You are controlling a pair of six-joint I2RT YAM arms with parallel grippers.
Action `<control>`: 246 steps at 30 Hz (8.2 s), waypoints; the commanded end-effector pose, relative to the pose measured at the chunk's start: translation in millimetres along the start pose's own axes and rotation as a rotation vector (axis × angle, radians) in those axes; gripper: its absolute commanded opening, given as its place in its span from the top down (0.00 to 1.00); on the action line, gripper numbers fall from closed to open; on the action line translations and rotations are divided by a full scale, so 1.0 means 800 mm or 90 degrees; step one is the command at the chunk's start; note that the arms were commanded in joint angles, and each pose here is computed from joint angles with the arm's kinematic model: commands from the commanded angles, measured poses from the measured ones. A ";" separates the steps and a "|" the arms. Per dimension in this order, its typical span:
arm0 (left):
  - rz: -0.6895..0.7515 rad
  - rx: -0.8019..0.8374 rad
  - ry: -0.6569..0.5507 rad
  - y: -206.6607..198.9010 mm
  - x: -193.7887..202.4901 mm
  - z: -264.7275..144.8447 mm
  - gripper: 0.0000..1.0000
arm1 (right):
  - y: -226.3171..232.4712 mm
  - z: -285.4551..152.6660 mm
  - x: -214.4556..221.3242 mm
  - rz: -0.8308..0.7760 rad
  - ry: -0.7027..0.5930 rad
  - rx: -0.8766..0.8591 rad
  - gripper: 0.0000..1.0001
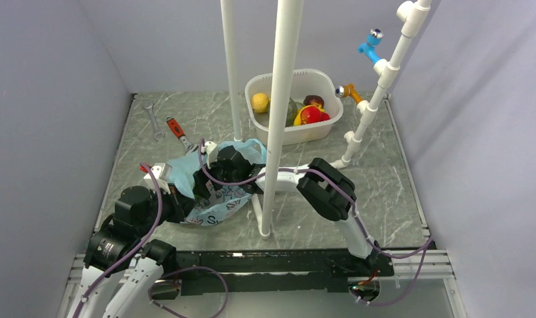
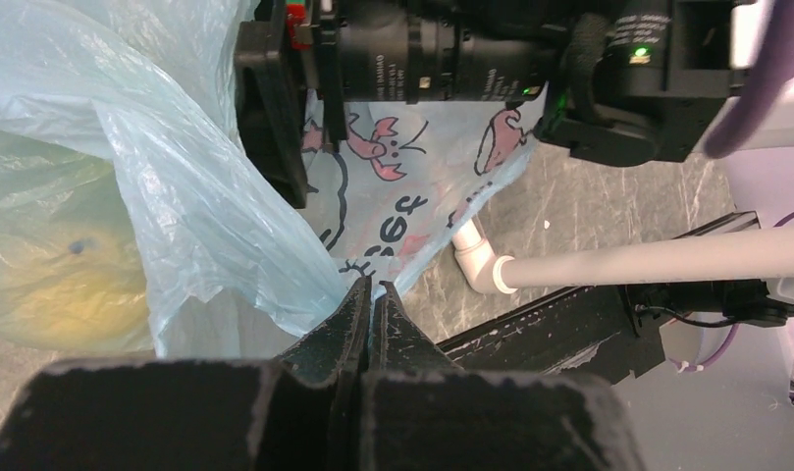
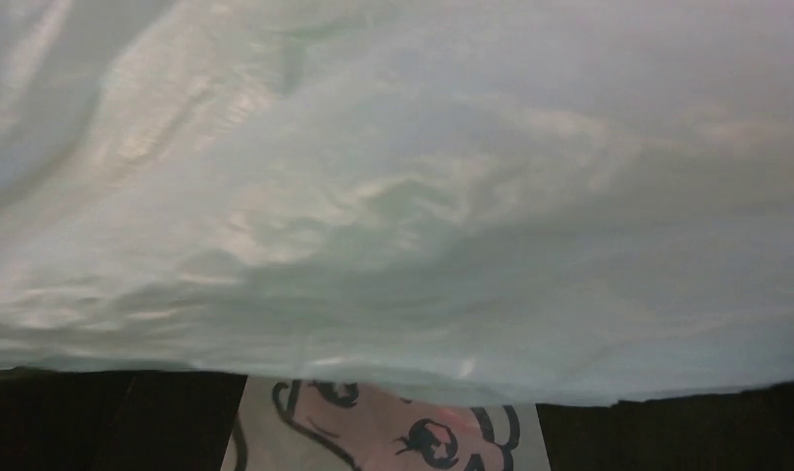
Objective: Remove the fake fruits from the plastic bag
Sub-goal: Take out the fake fruit from the plastic bag, then place the fake fruit in the bin, then adjust the plastic bag at the center of the board.
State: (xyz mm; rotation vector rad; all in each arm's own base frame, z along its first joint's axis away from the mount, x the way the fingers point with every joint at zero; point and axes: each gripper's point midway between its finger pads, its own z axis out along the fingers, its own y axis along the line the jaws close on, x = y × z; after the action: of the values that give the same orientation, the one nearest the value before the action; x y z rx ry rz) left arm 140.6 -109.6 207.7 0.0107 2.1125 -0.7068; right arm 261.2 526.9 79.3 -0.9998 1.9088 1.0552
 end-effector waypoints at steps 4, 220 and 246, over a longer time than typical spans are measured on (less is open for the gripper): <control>0.000 0.009 -0.010 -0.003 -0.006 0.004 1.00 | 0.004 0.036 -0.031 -0.052 -0.093 0.010 0.00; -0.332 -0.429 -0.092 0.133 0.006 0.014 0.85 | 0.031 -0.036 -0.038 -0.033 0.075 -0.244 0.22; -0.354 -0.408 -0.103 0.175 0.068 0.087 0.84 | 0.060 0.004 0.008 -0.098 0.093 -0.334 0.09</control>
State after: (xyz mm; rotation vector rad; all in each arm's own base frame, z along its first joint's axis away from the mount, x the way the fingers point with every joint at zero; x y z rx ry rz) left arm 183.4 -28.7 61.9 -1.0184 2.1184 -0.2157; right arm 213.9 528.1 63.4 -1.5116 1.8158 1.4319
